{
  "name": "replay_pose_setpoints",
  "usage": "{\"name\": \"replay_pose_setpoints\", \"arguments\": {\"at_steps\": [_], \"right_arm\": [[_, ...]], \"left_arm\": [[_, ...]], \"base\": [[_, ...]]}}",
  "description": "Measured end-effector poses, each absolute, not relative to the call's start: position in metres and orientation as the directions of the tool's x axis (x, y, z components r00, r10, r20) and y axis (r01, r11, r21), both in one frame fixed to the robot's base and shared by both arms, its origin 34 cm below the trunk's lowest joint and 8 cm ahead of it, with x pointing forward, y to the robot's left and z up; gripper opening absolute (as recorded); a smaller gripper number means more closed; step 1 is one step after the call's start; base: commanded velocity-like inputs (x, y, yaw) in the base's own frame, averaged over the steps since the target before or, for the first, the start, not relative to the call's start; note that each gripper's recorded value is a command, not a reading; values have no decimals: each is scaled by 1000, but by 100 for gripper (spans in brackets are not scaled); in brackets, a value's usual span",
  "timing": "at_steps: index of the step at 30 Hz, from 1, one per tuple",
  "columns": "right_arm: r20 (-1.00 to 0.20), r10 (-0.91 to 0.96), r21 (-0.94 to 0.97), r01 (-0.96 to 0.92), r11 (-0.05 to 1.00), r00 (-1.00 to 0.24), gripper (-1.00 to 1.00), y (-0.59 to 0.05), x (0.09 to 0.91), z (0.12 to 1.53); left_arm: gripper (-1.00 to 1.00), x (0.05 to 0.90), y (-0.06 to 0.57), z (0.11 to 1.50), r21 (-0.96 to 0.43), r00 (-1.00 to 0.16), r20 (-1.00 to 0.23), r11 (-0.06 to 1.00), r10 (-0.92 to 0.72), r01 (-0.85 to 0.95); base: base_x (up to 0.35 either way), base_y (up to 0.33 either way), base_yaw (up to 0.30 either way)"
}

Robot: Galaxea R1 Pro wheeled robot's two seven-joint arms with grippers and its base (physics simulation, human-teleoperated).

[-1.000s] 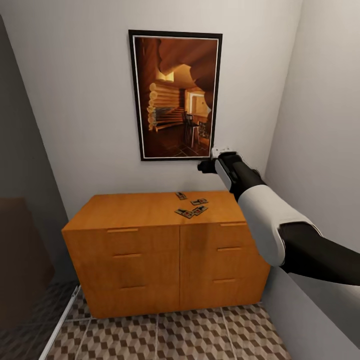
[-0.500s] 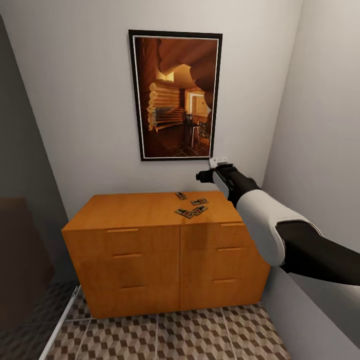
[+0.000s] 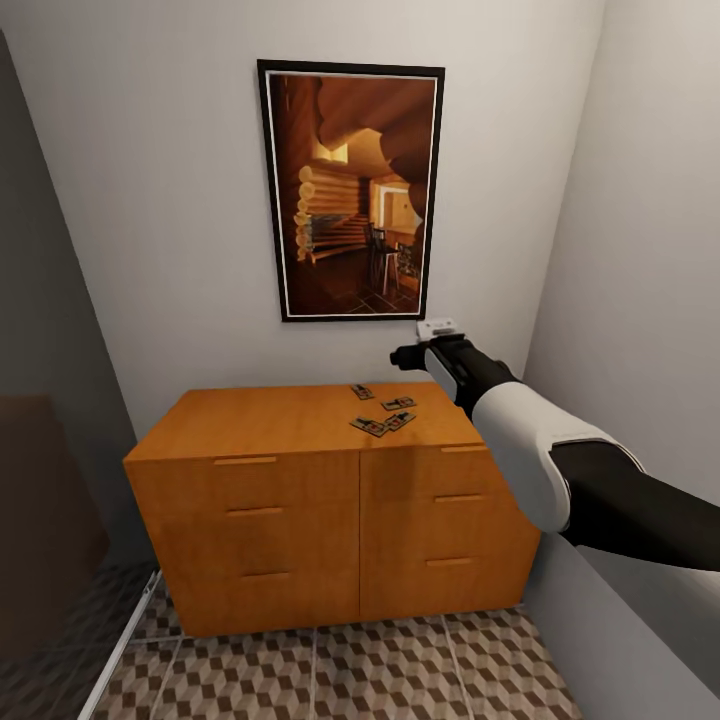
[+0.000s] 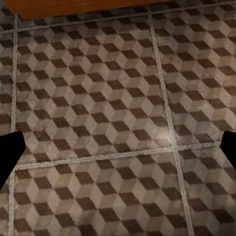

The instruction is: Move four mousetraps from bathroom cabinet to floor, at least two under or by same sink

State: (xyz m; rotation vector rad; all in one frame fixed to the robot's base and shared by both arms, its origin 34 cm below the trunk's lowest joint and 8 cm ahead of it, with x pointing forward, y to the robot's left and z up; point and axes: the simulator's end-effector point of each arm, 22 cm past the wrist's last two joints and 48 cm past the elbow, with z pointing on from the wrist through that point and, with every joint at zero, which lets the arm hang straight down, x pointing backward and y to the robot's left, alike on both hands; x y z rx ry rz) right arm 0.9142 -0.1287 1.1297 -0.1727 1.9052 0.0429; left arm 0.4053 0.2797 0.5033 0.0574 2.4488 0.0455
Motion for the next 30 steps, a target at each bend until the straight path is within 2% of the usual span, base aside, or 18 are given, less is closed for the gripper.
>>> {"name": "replay_pose_setpoints", "arguments": {"at_steps": [14, 30], "right_arm": [[-941, -99, -32, -207, 978, -323, 100, -113, 912, 1125], [-942, -101, -33, -212, 977, -319, 100, -112, 913, 1114]], "left_arm": [[100, 405, 280, 503, 48, -769, -637, 998, 54, 30], [100, 405, 280, 503, 47, -769, -637, 998, 54, 30]], "base": [[0, 9, 0], [0, 120, 0]]}}
